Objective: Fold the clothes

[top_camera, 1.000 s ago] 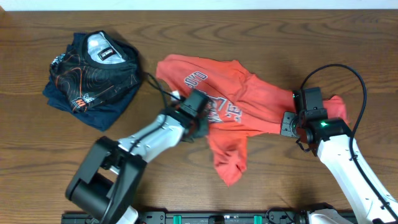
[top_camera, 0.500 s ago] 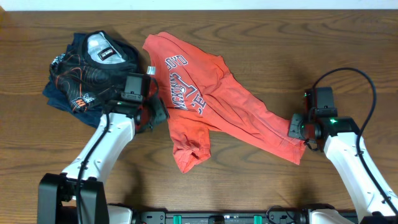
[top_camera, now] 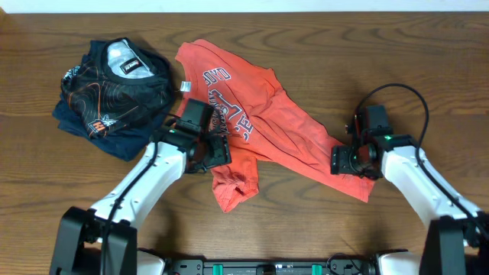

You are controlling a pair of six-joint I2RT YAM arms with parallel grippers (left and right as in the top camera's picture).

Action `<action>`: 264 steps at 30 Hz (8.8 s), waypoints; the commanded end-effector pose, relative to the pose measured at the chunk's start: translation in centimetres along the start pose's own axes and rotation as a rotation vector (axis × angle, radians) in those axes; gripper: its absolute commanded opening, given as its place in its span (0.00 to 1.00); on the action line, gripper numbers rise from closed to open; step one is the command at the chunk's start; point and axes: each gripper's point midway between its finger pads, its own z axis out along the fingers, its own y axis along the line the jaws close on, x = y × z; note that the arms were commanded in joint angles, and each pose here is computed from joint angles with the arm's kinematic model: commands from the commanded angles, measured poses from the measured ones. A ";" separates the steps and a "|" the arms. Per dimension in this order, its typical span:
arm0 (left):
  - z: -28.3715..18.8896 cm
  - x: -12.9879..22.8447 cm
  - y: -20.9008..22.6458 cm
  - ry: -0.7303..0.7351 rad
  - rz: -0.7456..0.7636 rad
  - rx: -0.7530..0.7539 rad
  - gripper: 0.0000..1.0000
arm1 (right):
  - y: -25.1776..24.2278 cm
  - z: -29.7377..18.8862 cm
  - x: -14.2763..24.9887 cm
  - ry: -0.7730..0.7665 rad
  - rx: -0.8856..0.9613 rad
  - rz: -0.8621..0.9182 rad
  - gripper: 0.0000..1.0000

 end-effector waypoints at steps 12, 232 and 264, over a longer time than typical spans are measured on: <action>4.0 1.8 1.4 0.120 -0.006 -0.063 0.19 | -0.9 1.8 -0.6 0.032 0.058 0.078 0.01; 4.0 0.1 2.6 0.037 0.005 -0.141 0.06 | -21.0 -18.6 -32.8 -1.211 0.054 0.553 0.42; 4.0 0.0 2.5 0.031 0.006 -0.137 0.06 | -14.9 3.3 -9.8 -0.118 0.032 0.368 0.87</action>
